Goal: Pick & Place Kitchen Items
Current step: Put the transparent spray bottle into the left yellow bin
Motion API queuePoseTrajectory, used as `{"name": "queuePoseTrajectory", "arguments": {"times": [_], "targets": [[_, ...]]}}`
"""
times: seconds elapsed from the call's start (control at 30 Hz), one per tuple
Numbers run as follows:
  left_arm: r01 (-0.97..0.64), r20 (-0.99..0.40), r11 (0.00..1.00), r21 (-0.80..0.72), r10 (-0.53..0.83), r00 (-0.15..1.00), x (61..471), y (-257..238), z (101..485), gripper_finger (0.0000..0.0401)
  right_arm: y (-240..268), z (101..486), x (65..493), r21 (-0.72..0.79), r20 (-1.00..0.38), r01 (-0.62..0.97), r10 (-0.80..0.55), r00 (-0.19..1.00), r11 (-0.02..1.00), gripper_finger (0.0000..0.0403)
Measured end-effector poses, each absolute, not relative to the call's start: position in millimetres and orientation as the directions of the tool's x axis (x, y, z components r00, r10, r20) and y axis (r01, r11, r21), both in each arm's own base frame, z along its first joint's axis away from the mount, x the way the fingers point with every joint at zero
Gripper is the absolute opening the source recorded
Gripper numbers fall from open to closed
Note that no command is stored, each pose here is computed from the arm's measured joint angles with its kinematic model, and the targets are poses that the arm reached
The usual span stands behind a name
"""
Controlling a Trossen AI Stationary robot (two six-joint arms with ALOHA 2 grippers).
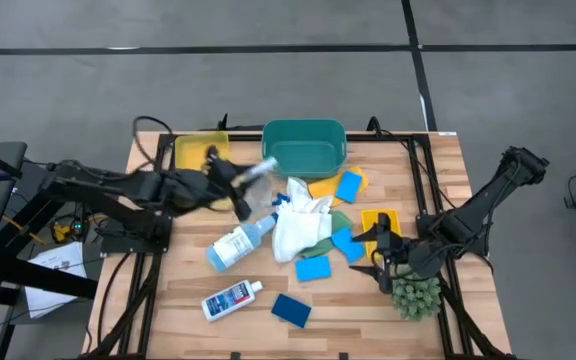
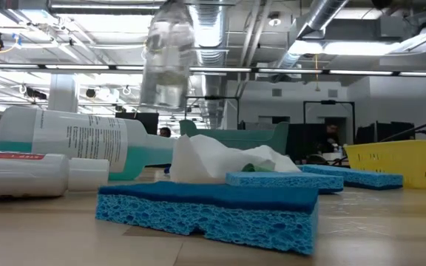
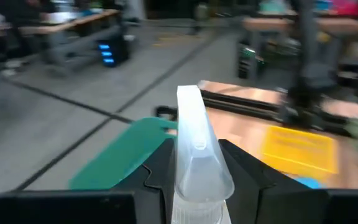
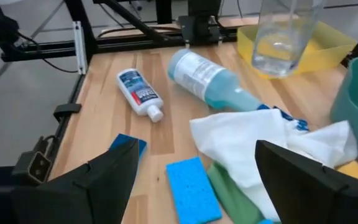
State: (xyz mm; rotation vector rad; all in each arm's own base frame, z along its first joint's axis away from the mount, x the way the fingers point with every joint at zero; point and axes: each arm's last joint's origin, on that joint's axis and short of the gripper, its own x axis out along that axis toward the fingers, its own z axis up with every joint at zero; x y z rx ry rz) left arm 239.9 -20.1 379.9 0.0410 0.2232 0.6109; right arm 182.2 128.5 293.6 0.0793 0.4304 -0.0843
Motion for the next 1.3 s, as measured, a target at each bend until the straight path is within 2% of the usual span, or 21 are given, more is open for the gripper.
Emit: {"name": "queuePoseTrajectory", "arguments": {"times": [0.2,0.37,0.87,1.1,1.3], "targets": [[-0.744,-0.160,0.662,0.090,0.747,0.646,202.9,12.5,366.3,0.0089,118.4,300.9,177.3,0.070,-0.403,0.118,-0.080,0.912,0.990,0.0311],[-0.835,-0.135,0.547,0.063,0.833,0.536,182.1,38.5,361.0,0.0089,113.4,302.1,177.3,0.062,-0.404,0.134,-0.098,0.909,0.989,0.0311],[-0.974,-0.169,0.209,0.089,0.967,0.192,173.9,112.1,325.3,0.0088,106.6,298.7,179.2,0.033,-0.434,0.165,-0.135,0.891,0.986,0.0311],[-0.993,-0.149,0.102,0.066,0.985,0.092,164.7,133.8,301.0,0.0088,106.6,298.7,179.2,0.034,-0.433,0.165,-0.134,0.891,0.986,0.0311],[-0.996,-0.140,0.089,0.009,0.986,0.087,156.6,143.6,279.6,0.0088,104.8,298.7,180.3,0.034,-0.433,0.175,-0.143,0.890,0.984,0.0311]]}}
